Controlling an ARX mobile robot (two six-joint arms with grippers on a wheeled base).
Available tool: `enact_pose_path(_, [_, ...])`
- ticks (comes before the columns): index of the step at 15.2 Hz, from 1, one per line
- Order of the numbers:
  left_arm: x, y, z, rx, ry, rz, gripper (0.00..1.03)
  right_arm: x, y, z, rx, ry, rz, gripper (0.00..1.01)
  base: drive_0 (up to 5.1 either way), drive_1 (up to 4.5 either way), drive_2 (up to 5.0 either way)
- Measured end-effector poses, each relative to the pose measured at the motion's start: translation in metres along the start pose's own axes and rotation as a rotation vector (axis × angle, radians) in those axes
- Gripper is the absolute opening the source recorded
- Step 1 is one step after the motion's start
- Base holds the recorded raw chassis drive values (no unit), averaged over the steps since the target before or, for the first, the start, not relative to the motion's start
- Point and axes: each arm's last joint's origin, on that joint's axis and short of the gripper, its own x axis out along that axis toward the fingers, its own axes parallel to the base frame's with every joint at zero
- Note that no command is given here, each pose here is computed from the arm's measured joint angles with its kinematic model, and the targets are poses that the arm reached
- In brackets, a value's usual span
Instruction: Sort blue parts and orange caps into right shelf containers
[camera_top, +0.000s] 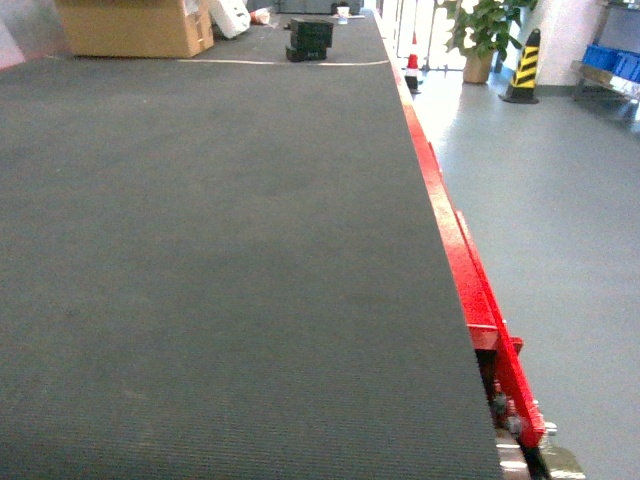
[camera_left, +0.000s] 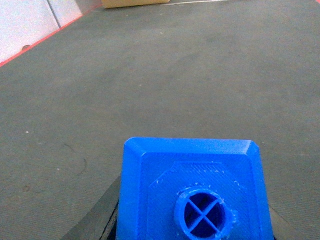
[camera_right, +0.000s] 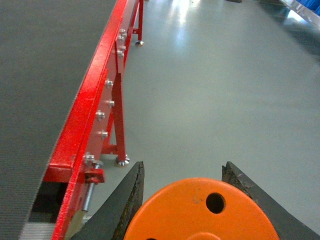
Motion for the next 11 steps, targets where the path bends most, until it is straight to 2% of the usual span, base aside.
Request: enact_pose_path(11, [-0.0002, 0.0, 0.0001, 0.0, 0.001, -0.002, 0.45, 0.0, 0.0, -0.0001, -0.001, 0.001, 0.0, 0.42, 5.0, -2.46, -2.5])
